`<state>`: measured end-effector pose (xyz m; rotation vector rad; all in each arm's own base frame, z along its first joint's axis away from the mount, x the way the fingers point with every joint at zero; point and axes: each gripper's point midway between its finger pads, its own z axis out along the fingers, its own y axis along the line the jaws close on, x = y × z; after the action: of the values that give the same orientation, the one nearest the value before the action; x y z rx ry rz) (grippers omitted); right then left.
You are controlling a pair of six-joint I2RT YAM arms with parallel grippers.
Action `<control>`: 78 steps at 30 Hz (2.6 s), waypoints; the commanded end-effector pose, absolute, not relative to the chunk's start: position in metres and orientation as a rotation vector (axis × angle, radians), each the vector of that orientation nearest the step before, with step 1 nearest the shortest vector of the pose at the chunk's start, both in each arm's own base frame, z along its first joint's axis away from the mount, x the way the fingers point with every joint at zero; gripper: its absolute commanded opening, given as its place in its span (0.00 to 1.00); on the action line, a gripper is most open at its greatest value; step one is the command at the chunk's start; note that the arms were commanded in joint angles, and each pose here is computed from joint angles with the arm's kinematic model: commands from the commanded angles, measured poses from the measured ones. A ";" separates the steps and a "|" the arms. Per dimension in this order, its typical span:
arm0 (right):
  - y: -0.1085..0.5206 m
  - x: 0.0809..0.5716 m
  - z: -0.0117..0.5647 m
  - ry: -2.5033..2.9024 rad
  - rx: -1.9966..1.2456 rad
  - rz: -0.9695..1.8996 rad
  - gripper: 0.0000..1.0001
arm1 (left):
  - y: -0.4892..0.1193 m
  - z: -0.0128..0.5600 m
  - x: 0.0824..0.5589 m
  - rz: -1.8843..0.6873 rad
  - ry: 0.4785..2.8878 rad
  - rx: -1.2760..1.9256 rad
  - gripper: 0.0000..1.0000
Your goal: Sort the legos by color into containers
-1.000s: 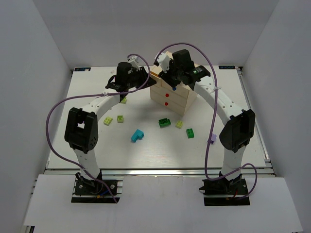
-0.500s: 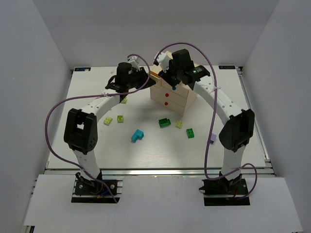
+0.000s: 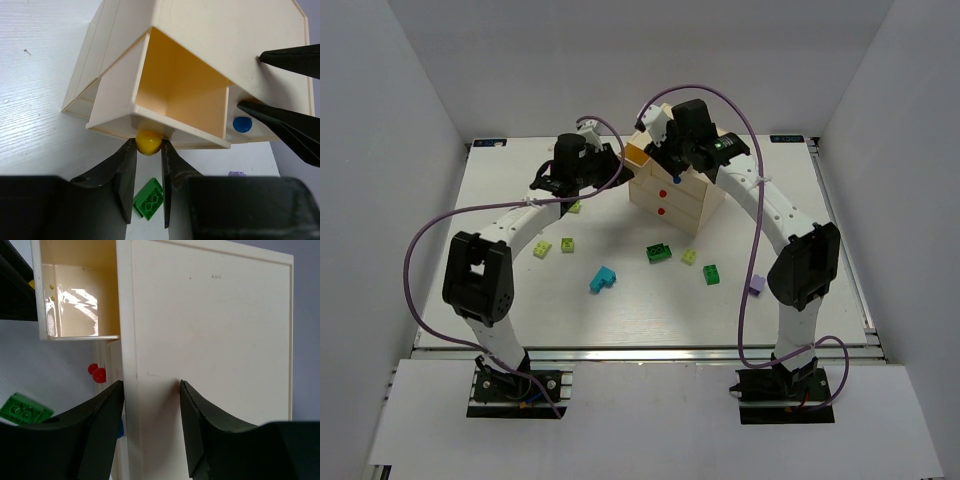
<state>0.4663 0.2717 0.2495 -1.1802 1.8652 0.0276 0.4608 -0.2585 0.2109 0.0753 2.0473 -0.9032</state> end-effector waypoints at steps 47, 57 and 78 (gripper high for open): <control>0.261 0.185 0.313 1.334 -1.351 1.066 0.42 | -0.151 0.152 0.288 -0.480 2.420 0.062 0.70; 0.250 0.212 0.227 1.505 -1.299 0.934 0.75 | -0.167 0.100 0.270 -0.401 2.556 0.131 0.86; 0.236 0.223 0.217 1.551 -1.241 0.866 0.76 | -0.169 0.042 0.260 -0.079 2.653 0.347 0.63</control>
<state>0.2202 0.2374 0.2054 -1.2558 1.6014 0.8907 0.2494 -0.1694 0.0311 0.3575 2.6965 -0.1145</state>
